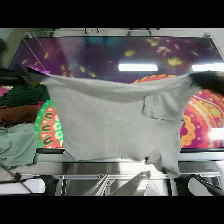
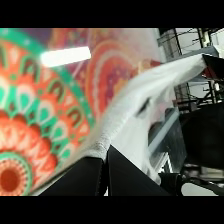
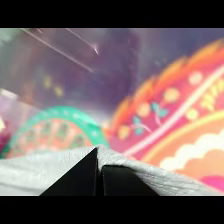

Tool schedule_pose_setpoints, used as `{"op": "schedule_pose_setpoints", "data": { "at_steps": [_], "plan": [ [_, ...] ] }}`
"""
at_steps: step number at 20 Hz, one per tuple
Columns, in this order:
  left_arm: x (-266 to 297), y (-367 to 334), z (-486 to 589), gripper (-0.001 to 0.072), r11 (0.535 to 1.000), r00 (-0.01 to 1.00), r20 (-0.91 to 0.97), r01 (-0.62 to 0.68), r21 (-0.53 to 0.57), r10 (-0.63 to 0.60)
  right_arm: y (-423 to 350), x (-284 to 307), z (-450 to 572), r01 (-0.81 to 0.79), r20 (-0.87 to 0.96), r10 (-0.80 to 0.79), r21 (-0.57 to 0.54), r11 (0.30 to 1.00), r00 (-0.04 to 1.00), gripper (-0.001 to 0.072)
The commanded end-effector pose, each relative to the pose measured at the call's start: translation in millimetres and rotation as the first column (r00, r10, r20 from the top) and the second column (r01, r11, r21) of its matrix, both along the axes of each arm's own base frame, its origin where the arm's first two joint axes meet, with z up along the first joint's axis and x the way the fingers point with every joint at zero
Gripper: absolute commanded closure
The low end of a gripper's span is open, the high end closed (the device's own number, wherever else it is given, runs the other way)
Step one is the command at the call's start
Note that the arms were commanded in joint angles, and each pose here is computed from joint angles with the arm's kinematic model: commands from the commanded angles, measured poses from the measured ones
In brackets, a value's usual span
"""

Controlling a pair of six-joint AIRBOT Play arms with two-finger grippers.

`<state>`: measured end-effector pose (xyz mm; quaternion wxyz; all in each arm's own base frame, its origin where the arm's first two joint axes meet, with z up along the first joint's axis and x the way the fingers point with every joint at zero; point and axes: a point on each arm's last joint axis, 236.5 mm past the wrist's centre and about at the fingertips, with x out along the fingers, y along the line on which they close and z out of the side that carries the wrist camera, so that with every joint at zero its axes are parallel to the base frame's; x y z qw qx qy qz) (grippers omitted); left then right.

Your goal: Fold the shirts.

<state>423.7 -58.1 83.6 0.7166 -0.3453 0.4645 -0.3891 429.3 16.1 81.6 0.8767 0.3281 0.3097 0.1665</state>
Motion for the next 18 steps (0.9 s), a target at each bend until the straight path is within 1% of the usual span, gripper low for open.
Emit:
{"op": "schedule_pose_setpoints", "data": {
  "at_steps": [1, 2, 4, 6, 7, 8, 9, 10, 11, 12, 14, 15, 16, 17, 18],
  "plan": [
    [15.8, -13.5, -115.7, 0.0690, 0.999, 0.973, -0.227, 0.039, -0.016, -0.042, 4.9, 32.1, -123.2, 0.038, -0.163, -0.036, 0.014, 0.999, 0.986, 0.0701],
    [21.7, -15.5, -130.4, 0.0690, 0.998, 0.963, -0.266, 0.041, -0.044, -0.052, 4.9, 44.6, -137.5, 0.056, -0.173, -0.045, 0.058, 0.997, 0.984, 0.0701],
    [41.9, -18.7, -144.0, 0.0690, 0.995, 0.955, -0.292, 0.021, -0.094, -0.048, -1.0, 66.3, -149.3, 0.089, -0.173, -0.071, 0.099, 0.991, 0.982, 0.0702],
    [69.8, -18.0, -133.6, 0.0692, 0.988, 0.969, -0.246, -0.010, -0.156, -0.028, -8.0, 87.3, -138.5, 0.087, -0.132, -0.074, 0.092, 0.992, 0.988, 0.0701],
    [82.8, -17.4, -121.0, 0.0689, 0.982, 0.978, -0.208, -0.020, -0.190, -0.020, -12.9, 96.5, -126.3, 0.088, -0.099, -0.080, 0.085, 0.993, 0.992, 0.0655],
    [96.9, -16.2, -103.5, 0.0631, 0.974, 0.987, -0.158, -0.029, -0.225, -0.007, -18.5, 107.5, -110.1, 0.089, -0.058, -0.085, 0.076, 0.993, 0.995, 0.0497],
    [108.9, -13.6, -87.4, 0.0415, 0.969, 0.994, -0.108, -0.034, -0.243, 0.008, -24.5, 117.2, -94.6, 0.091, -0.019, -0.090, 0.067, 0.994, 0.996, 0.0449],
    [118.3, -10.2, -72.1, 0.0367, 0.969, 0.998, -0.068, -0.036, -0.243, 0.020, -31.7, 126.6, -77.7, 0.096, 0.022, -0.097, 0.058, 0.994, 0.995, 0.0412],
    [125.4, -5.0, -57.0, 0.0367, 0.972, 0.999, -0.023, -0.033, -0.231, 0.028, -40.1, 133.5, -63.7, 0.104, 0.055, -0.107, 0.052, 0.993, 0.993, 0.0316],
    [130.3, -0.2, -43.1, 0.0367, 0.975, 0.999, 0.003, -0.032, -0.221, 0.034, -46.6, 137.3, -50.5, 0.102, 0.079, -0.107, 0.058, 0.993, 0.991, 0.0308],
    [133.0, 14.2, -17.4, 0.0367, 0.974, 0.999, 0.011, -0.042, -0.222, 0.046, -51.8, 128.9, -31.0, 0.045, 0.104, -0.055, 0.101, 0.994, 0.993, 0.0310],
    [125.3, 21.3, -7.2, 0.0368, 0.973, 1.000, 0.002, -0.022, -0.229, 0.023, -55.1, 116.4, -29.7, 0.014, 0.075, -0.023, 0.126, 0.992, 0.997, 0.0334],
    [114.0, 28.4, -1.8, 0.0368, 0.971, 1.000, -0.023, -0.001, -0.240, -0.005, -60.5, 101.1, -34.6, -0.012, 0.023, 0.009, 0.135, 0.991, 1.000, 0.0422],
    [98.7, 36.0, 0.7, 0.0369, 0.966, 0.998, -0.053, 0.023, -0.257, -0.038, -66.2, 80.2, -44.2, -0.047, -0.050, 0.054, 0.129, 0.991, 0.997, 0.0445],
    [84.5, 41.2, 0.0, 0.0455, 0.960, 0.994, -0.091, 0.031, -0.278, -0.059, -70.4, 61.3, -54.0, -0.077, -0.118, 0.091, 0.120, 0.990, 0.989, 0.0445]
  ]
}}
